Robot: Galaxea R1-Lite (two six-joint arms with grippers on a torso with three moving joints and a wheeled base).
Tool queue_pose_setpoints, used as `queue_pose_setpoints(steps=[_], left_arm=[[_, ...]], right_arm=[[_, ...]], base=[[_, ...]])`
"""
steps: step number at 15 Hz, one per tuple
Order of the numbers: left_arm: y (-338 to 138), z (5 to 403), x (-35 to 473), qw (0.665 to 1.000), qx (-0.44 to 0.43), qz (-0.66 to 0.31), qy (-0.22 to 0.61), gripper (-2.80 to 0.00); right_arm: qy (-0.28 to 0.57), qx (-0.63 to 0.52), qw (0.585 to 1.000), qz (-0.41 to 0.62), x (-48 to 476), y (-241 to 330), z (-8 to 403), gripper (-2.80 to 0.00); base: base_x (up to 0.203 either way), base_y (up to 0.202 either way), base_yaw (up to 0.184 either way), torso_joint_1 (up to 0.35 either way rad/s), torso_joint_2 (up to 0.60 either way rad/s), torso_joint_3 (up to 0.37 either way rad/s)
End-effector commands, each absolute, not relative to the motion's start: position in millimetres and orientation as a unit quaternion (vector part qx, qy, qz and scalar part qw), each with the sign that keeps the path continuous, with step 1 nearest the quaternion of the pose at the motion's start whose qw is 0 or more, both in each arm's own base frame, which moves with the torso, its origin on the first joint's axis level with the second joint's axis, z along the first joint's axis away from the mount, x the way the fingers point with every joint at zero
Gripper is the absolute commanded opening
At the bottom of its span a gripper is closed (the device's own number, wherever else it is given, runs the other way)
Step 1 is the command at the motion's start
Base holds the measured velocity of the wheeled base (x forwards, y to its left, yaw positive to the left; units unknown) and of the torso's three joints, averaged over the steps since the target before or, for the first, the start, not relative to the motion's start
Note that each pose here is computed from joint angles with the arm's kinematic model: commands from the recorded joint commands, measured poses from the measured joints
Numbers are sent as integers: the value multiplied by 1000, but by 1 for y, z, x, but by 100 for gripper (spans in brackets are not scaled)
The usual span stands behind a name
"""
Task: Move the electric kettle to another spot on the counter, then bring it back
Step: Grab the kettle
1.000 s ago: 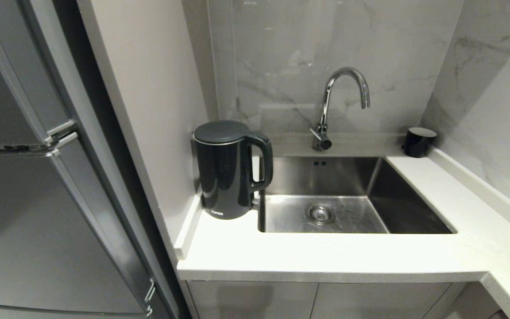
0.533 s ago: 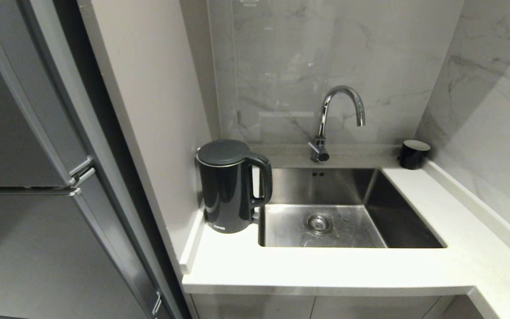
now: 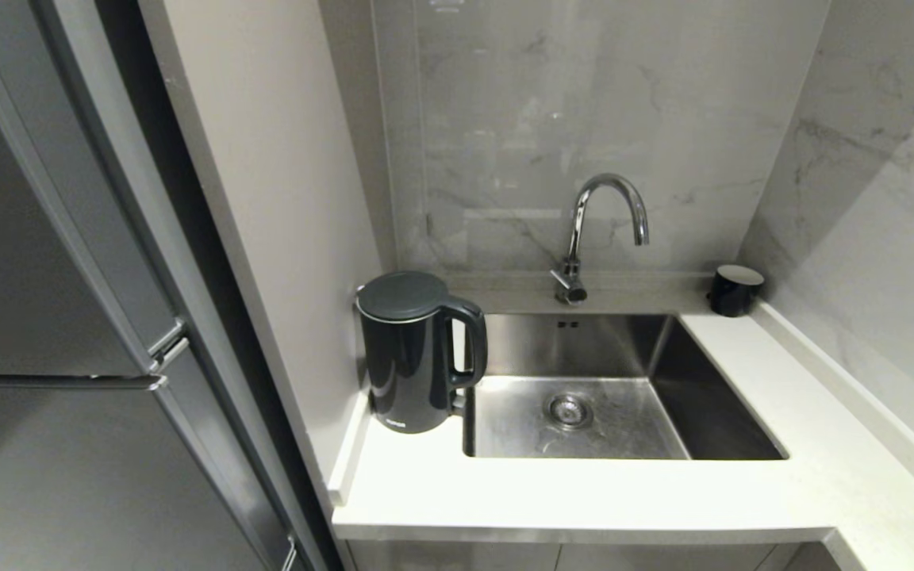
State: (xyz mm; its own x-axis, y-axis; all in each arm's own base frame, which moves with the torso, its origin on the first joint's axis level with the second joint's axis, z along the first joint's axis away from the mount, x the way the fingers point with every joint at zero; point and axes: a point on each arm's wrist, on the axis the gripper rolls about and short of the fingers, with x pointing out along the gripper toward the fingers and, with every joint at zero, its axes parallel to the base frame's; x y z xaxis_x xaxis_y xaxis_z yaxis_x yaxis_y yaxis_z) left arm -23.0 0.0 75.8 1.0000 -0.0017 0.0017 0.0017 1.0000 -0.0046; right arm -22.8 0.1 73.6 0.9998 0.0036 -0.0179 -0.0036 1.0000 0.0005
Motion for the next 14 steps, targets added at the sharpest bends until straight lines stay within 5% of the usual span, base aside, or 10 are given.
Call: queue_pose_setpoints(steps=[1, 14], left_arm=[[0, 76, -23, 1000, -2, -1, 0, -280], [0, 76, -23, 1000, -2, -1, 0, -280]], right_arm=[[10, 0, 1000, 2, -23, 0, 74, -280], [9, 0, 1000, 2, -23, 0, 74, -280]], base=[[0, 0, 0, 134, -342, -193], [0, 0, 0, 116, -266, -148]])
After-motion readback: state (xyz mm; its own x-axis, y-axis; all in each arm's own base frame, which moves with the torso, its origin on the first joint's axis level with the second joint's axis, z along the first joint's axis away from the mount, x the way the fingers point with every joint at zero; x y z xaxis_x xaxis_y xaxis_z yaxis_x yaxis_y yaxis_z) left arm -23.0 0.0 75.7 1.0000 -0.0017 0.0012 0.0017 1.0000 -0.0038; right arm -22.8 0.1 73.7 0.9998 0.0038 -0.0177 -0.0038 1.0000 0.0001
